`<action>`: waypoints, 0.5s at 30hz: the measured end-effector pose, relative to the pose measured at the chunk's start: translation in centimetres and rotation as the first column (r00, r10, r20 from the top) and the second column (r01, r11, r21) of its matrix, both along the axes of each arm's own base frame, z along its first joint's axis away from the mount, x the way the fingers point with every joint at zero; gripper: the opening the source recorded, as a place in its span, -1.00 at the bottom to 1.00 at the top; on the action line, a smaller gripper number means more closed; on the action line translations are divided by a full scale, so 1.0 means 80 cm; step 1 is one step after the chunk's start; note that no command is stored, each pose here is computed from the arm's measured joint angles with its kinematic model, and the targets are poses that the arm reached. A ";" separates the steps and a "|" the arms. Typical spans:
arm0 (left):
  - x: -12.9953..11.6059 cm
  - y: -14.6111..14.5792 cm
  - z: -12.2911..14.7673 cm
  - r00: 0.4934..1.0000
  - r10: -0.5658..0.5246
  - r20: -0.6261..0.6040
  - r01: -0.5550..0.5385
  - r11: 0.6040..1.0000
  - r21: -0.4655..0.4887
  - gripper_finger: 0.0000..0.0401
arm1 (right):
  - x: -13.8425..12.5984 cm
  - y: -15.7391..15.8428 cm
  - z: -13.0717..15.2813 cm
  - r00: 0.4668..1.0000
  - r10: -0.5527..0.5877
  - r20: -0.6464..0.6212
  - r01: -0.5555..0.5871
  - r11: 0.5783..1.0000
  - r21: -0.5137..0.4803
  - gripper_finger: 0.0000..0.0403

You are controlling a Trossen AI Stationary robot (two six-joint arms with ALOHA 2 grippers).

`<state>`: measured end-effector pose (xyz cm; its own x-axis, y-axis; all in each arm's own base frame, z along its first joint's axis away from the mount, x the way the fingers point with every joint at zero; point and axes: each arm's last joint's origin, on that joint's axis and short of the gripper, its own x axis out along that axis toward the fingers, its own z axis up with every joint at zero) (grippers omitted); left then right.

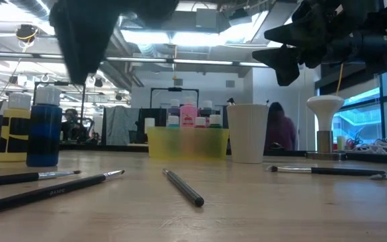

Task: Pick & Place Paint Supplies
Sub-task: Put the balck paintbrush into the white cup

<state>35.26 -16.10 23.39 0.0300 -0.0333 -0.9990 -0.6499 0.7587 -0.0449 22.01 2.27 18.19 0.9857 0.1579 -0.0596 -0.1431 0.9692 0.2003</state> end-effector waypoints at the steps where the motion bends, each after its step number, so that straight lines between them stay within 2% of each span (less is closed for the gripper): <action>1: 0.002 -0.002 -0.008 1.000 0.009 -0.016 -0.009 1.000 0.007 0.00 | 0.000 0.000 0.000 1.000 0.000 0.000 0.000 1.000 0.000 0.20; 4: 0.008 -0.004 -0.029 0.997 0.055 -0.047 -0.052 0.998 0.047 0.00 | 0.000 0.000 0.000 1.000 0.000 -0.003 0.000 1.000 -0.001 0.20; 9: 0.016 -0.007 -0.059 0.994 0.041 -0.102 -0.034 0.996 0.077 0.00 | 0.000 0.000 -0.003 1.000 0.000 -0.027 0.000 1.000 -0.004 0.20; 15: 0.019 -0.005 -0.070 0.994 0.002 -0.109 0.009 0.995 0.099 0.00 | 0.000 0.000 -0.004 0.999 0.001 -0.036 -0.001 1.000 -0.006 0.20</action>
